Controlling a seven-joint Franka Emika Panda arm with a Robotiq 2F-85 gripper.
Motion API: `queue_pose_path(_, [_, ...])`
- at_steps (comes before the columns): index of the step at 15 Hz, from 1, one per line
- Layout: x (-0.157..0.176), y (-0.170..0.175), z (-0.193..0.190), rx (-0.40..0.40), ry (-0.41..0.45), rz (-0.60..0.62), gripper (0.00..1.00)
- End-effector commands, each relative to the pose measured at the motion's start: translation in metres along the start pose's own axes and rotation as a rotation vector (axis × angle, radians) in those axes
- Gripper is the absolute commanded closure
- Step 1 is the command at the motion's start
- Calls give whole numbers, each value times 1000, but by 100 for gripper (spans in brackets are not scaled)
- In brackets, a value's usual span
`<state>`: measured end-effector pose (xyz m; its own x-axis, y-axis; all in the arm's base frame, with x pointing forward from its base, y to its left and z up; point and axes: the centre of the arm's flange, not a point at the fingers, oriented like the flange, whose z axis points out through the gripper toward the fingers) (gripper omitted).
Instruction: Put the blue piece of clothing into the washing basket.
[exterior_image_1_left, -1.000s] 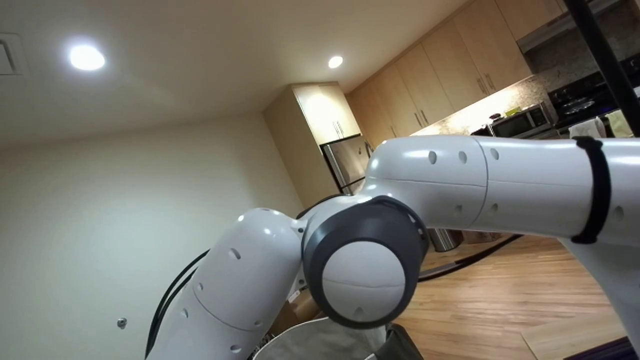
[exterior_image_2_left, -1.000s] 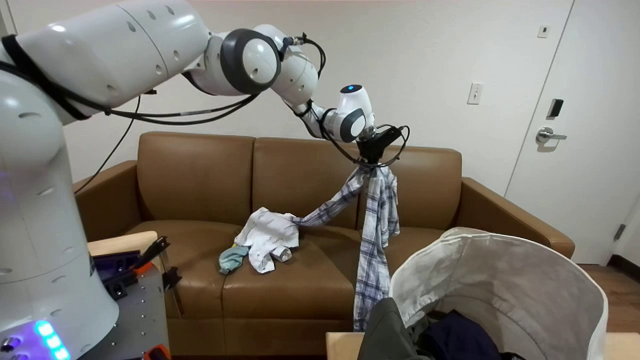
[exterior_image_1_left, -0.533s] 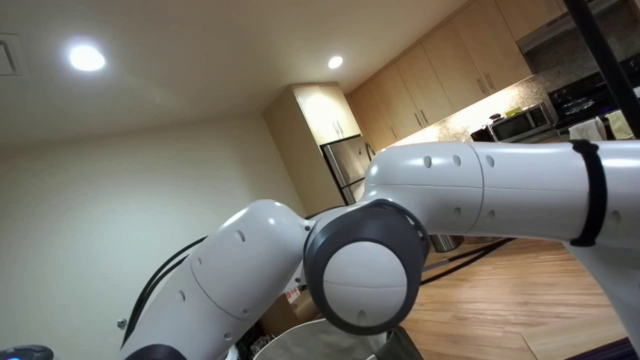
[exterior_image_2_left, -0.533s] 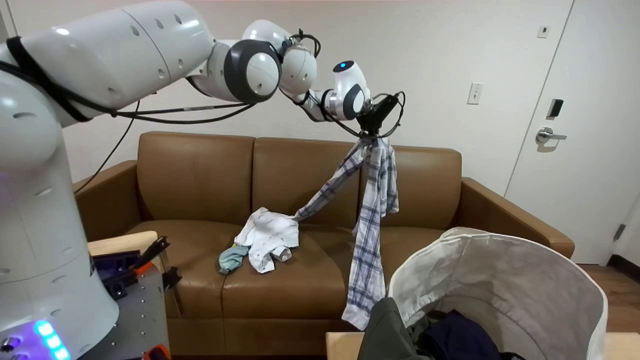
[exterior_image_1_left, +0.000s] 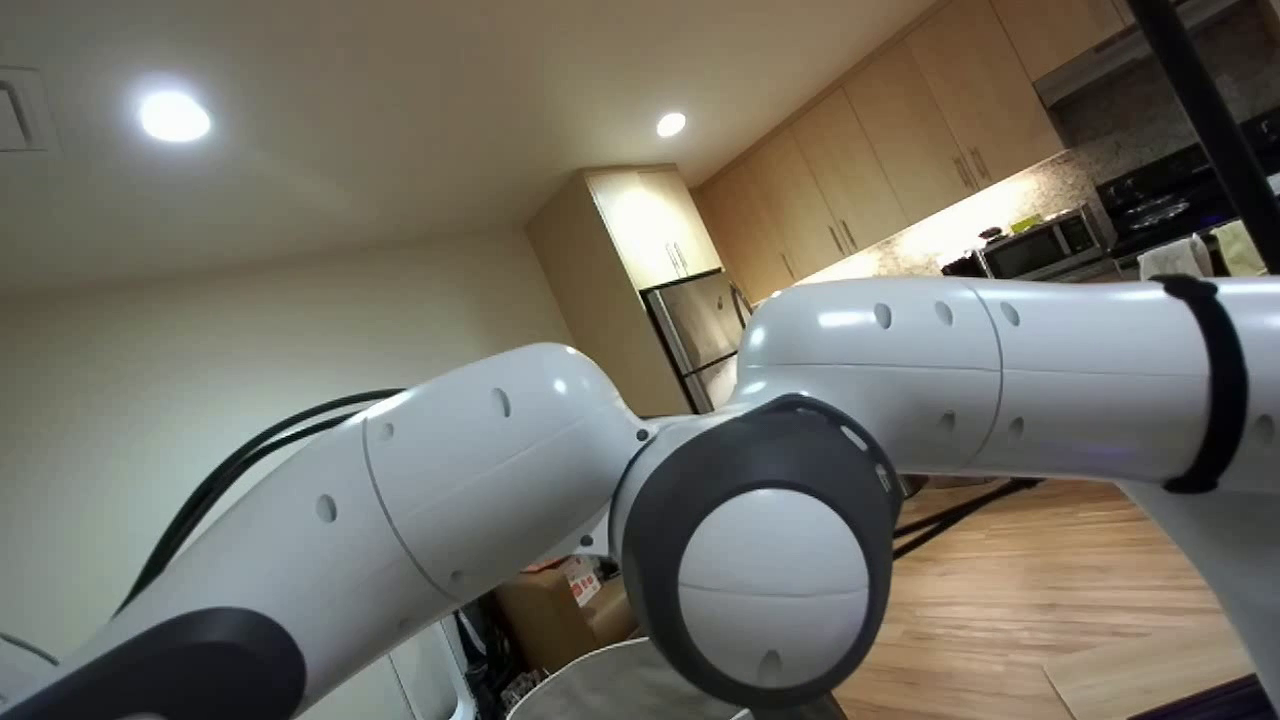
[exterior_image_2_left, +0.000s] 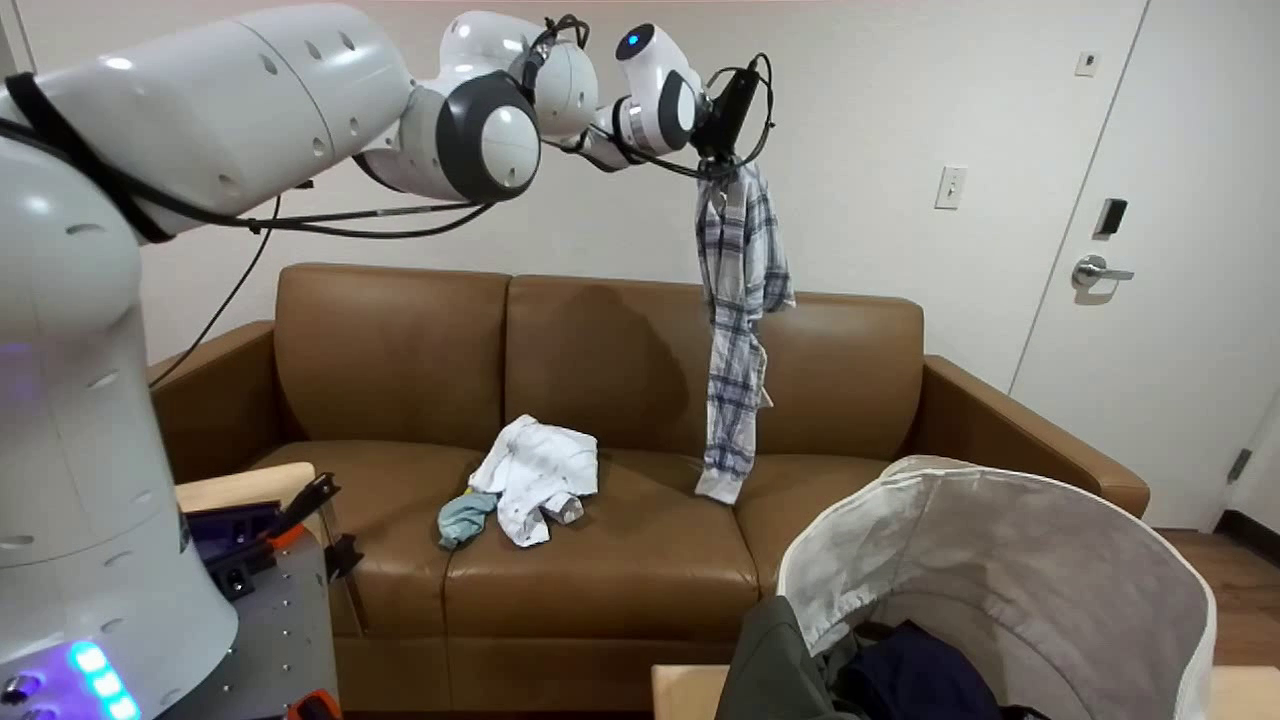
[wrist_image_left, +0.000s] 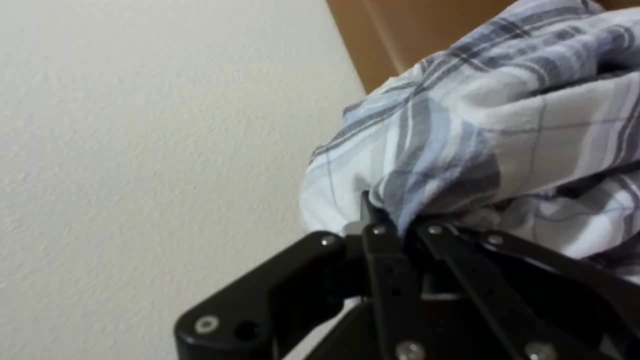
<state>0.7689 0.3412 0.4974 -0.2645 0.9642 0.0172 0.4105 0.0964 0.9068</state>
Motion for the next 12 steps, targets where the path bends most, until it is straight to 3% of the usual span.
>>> queue_pose_path(1, [15,27,26,-72,24,11,95])
queue_pose_path(5, [-9,-53,36,72,2,133,95])
queue_pose_path(12, [-33,-251,100,517,-77,310,95])
